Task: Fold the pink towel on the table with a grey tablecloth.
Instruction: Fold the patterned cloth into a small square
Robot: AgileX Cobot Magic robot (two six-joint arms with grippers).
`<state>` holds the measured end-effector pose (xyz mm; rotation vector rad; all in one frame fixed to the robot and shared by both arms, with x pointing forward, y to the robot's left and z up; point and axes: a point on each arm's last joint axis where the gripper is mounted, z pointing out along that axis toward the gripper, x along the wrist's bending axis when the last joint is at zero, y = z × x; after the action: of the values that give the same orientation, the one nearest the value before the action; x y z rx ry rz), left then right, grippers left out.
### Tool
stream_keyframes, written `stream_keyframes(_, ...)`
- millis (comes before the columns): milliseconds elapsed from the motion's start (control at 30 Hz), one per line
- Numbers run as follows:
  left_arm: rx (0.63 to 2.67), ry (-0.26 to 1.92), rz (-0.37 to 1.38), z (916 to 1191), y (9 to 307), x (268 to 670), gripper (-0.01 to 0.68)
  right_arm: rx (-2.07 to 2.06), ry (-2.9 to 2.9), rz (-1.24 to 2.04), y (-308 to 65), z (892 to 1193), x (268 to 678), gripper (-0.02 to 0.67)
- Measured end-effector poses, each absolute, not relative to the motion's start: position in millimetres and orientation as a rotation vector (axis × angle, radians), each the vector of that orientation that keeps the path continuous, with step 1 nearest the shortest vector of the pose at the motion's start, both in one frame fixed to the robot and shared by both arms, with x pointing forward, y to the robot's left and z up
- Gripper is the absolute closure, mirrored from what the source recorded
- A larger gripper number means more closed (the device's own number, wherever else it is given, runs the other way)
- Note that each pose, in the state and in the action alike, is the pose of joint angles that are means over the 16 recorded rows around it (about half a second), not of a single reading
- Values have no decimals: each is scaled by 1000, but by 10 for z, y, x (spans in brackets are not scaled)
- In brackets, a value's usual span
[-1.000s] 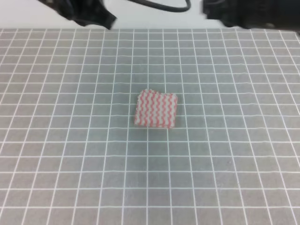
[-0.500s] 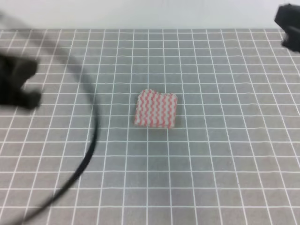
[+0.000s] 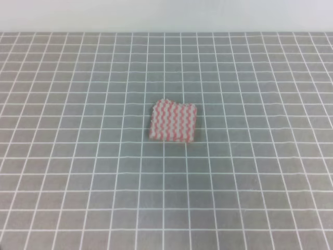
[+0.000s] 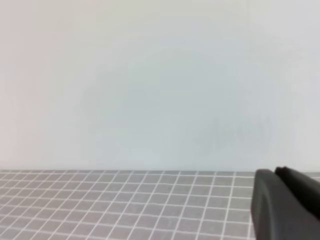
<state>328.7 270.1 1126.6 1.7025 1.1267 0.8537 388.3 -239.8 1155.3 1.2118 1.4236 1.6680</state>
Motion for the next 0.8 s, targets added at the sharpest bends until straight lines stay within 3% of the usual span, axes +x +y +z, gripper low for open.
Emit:
stream_keyframes(467,1771,1203,776,10972,2765,3106,675,1215,1465,1671,-2436,11370,3701,666)
stream_keyframes(800,1826,1245,739,10913,2780,3070,675,1219,1489,1666,-2422,11350,3708,665)
